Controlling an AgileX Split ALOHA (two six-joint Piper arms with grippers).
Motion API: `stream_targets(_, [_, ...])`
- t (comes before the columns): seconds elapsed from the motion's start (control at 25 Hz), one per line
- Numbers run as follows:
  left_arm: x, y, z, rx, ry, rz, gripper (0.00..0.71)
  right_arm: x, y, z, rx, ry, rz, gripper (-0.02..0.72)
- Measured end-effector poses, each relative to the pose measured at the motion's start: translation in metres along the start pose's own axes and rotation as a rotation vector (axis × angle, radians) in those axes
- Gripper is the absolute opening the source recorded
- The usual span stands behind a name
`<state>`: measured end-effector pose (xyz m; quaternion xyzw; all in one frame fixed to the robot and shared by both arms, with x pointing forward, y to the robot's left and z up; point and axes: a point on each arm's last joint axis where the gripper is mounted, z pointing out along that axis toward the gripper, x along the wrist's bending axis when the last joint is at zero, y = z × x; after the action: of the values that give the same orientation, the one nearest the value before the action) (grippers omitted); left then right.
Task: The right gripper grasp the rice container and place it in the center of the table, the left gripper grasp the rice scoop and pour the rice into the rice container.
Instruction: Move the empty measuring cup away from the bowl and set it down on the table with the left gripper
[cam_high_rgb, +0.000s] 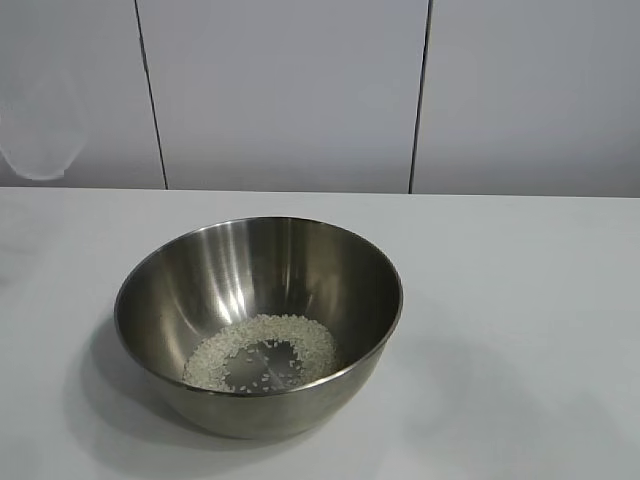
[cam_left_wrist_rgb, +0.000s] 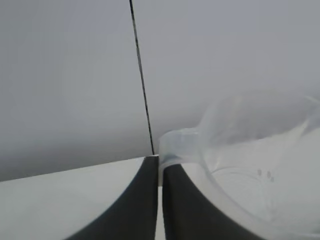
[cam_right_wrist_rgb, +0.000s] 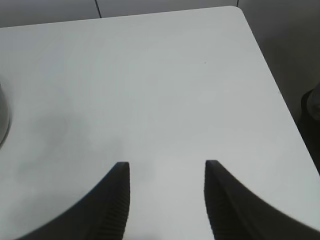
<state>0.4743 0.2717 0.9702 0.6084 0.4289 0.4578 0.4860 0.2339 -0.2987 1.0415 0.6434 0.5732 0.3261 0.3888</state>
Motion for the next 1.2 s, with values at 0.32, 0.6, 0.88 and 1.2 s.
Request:
stream_targets(0.32, [0.007, -0.043, 0.003, 0.113, -0.046, -0.067, 0.009, 0.000, 0.000, 0.000, 0.001, 0.000, 0.000, 0.317])
stream_targets(0.6, [-0.002, -0.089, 0.013, 0.236, -0.097, -0.111, 0.009, 0.000, 0.000, 0.000, 0.001, 0.000, 0.000, 0.317])
stream_targets(0.88, [-0.006, -0.113, 0.013, 0.326, -0.127, -0.049, 0.009, 0.000, 0.000, 0.000, 0.001, 0.000, 0.000, 0.317])
stream_targets(1.2, [-0.007, -0.116, 0.014, 0.318, -0.141, 0.019, 0.009, 0.000, 0.000, 0.000, 0.001, 0.000, 0.000, 0.317])
